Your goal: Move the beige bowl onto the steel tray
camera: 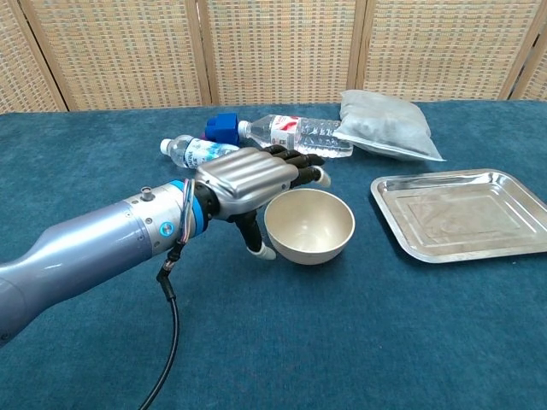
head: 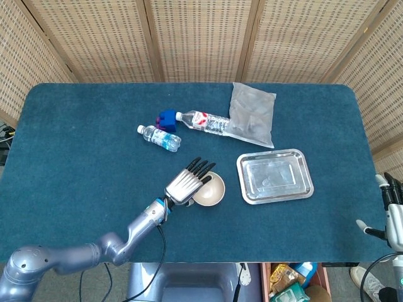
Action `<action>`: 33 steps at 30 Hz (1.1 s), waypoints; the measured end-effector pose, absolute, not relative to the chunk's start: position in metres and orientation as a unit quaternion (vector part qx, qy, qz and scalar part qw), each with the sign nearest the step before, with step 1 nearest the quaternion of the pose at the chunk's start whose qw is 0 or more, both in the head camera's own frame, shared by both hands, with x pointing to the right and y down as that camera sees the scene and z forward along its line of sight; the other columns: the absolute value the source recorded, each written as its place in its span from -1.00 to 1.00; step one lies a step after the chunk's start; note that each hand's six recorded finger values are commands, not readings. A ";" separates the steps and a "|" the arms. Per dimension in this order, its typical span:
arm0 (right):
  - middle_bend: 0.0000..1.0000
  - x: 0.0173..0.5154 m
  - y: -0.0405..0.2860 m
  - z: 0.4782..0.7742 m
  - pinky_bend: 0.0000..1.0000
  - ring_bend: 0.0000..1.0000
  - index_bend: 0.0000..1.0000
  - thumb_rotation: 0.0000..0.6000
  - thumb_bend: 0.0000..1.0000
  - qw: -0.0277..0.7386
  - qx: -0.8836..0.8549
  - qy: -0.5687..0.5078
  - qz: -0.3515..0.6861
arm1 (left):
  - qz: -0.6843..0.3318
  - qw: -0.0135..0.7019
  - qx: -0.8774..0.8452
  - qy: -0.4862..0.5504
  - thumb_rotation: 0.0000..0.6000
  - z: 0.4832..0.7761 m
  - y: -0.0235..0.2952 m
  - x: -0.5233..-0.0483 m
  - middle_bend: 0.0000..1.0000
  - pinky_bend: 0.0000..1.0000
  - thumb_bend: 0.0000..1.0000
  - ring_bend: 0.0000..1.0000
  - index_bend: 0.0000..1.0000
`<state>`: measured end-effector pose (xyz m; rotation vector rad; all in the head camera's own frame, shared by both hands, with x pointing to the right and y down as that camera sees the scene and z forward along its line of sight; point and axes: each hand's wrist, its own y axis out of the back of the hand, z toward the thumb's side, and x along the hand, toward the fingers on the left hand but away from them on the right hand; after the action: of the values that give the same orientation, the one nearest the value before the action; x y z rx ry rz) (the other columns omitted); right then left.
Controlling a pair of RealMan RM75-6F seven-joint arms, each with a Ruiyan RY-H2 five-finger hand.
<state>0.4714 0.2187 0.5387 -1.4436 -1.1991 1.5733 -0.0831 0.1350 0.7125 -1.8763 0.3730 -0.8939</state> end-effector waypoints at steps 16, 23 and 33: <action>-1.00 0.407 0.198 0.559 -1.00 -1.00 -1.00 1.00 -1.00 0.398 -0.659 -0.362 0.526 | -0.434 0.487 -0.702 0.286 1.00 0.616 0.070 -0.238 -1.00 -1.00 -1.00 -1.00 -1.00; -1.00 0.332 0.172 0.583 -1.00 -1.00 -0.94 1.00 -1.00 0.450 -0.733 -0.250 0.444 | -0.501 0.458 -0.629 0.380 1.00 0.571 0.083 -0.356 -1.00 -1.00 -1.00 -1.00 -1.00; -1.00 0.226 0.165 0.627 -1.00 -1.00 -0.78 1.00 -1.00 0.463 -0.791 -0.117 0.383 | -0.535 0.405 -0.605 0.429 1.00 0.574 0.117 -0.423 -1.00 -1.00 -1.00 -1.00 -1.00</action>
<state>0.2260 0.1646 0.6268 -1.9450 -0.2875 0.9406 -0.4229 0.1168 0.5735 -1.5263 1.0830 -1.3498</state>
